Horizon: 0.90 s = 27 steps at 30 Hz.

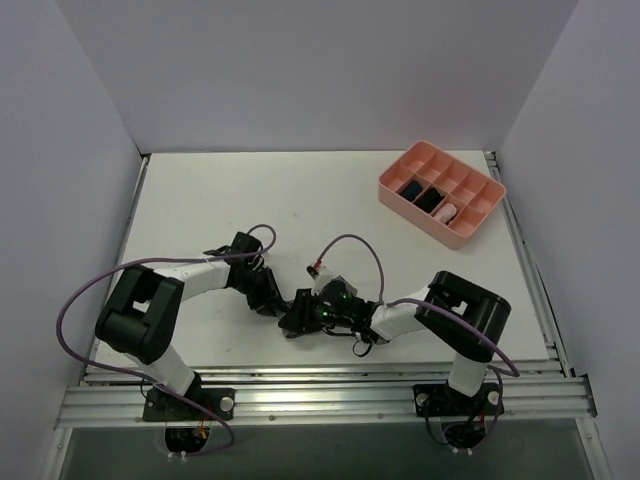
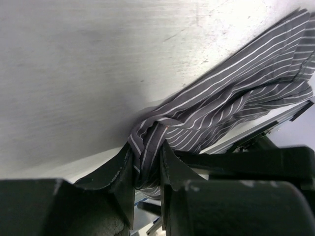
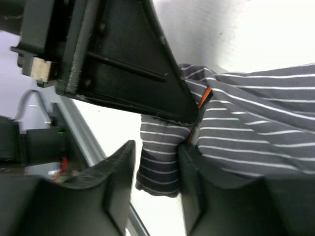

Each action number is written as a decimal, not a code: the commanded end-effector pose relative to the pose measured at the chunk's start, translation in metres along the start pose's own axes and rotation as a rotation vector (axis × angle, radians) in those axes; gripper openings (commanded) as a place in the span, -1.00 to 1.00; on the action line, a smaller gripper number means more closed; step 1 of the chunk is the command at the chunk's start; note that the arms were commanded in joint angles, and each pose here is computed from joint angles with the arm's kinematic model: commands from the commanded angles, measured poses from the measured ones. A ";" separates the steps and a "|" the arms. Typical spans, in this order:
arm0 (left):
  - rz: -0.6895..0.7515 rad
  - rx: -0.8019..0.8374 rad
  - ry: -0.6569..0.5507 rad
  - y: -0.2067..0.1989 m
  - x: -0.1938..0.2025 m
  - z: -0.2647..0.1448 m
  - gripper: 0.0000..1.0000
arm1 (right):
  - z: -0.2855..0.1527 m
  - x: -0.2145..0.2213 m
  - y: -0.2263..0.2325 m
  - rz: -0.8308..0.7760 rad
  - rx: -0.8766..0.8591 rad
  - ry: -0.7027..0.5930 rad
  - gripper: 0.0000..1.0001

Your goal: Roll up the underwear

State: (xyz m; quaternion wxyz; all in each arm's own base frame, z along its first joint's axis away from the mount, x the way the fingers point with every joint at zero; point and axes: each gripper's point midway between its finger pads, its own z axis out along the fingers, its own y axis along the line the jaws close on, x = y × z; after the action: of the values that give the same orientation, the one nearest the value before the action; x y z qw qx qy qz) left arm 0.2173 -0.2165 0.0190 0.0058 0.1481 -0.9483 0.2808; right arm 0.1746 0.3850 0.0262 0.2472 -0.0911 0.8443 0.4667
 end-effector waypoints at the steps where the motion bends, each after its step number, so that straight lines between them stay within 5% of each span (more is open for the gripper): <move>1: 0.077 -0.073 0.051 0.002 0.008 0.003 -0.95 | -0.033 0.037 -0.069 -0.118 0.378 0.192 -0.24; 11: 0.114 -0.279 0.067 0.010 0.011 -0.007 -0.95 | -0.054 -0.025 -0.001 -0.420 0.447 0.073 -0.10; 27: 0.080 -0.343 0.096 0.018 0.021 -0.003 -0.95 | -0.019 -0.005 0.023 -0.640 0.542 0.072 -0.10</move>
State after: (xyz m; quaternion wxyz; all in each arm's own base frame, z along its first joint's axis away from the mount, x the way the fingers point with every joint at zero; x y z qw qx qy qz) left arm 0.1954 -0.2156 0.0188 0.0587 0.0928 -0.9816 0.1561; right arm 0.1535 0.3847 0.0496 0.3380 -0.2925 0.8785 0.1689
